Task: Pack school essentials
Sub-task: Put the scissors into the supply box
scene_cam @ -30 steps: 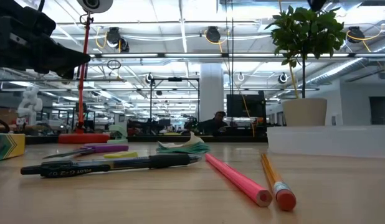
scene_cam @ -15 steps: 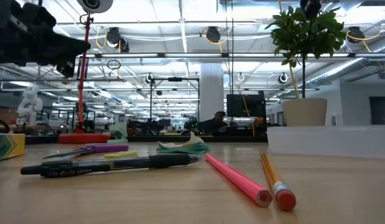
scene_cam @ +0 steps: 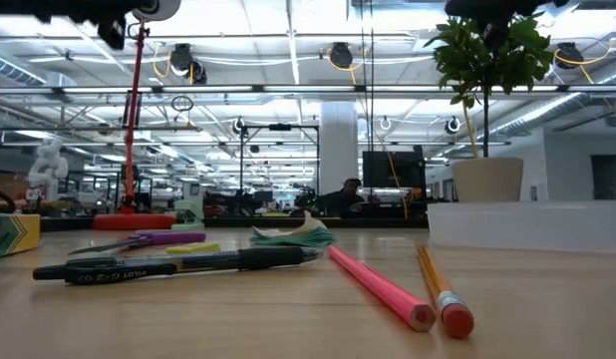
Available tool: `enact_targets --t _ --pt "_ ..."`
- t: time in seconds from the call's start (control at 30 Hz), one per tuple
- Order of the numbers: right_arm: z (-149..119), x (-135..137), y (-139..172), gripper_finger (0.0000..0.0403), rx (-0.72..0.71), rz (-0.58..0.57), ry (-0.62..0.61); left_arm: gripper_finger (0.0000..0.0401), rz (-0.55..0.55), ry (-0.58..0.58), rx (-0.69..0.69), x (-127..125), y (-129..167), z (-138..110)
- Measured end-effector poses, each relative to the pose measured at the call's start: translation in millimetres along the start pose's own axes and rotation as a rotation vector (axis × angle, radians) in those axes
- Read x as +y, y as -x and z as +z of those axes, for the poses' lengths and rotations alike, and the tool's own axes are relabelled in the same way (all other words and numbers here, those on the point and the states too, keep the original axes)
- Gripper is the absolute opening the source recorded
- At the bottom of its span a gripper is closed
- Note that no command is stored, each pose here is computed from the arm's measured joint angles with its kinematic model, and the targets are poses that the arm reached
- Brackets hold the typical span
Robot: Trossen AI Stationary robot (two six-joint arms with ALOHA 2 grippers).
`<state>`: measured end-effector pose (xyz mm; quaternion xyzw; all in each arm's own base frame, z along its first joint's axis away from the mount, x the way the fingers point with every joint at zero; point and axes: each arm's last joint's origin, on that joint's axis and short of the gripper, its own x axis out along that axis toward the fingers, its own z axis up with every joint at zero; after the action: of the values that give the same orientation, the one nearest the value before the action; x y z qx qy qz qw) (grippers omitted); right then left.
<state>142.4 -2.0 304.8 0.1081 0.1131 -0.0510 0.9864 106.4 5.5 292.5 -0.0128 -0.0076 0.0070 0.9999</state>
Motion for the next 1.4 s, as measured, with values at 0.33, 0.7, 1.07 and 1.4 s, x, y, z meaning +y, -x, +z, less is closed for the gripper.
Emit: enact_targets --t 0.33,0.7,1.07,1.4 --pt "-3.5 -0.6 -2.7 0.0 0.013 -0.003 0.004 0.0021 0.022 0.05 0.266 1.3 -41.9 46.1" --pt "-19.4 -0.3 -11.7 0.0 0.045 0.033 -0.104 0.0021 0.076 0.168 0.482 -9.3 -89.1 3.7" --pt "-47.3 -0.4 -24.0 0.0 0.015 0.074 -0.223 0.0021 0.239 0.349 0.646 -45.2 -121.6 -39.4" --pt "-57.0 2.9 -34.0 0.0 -0.042 0.119 -0.249 0.0021 0.44 0.476 0.799 -69.7 -125.7 -78.2"
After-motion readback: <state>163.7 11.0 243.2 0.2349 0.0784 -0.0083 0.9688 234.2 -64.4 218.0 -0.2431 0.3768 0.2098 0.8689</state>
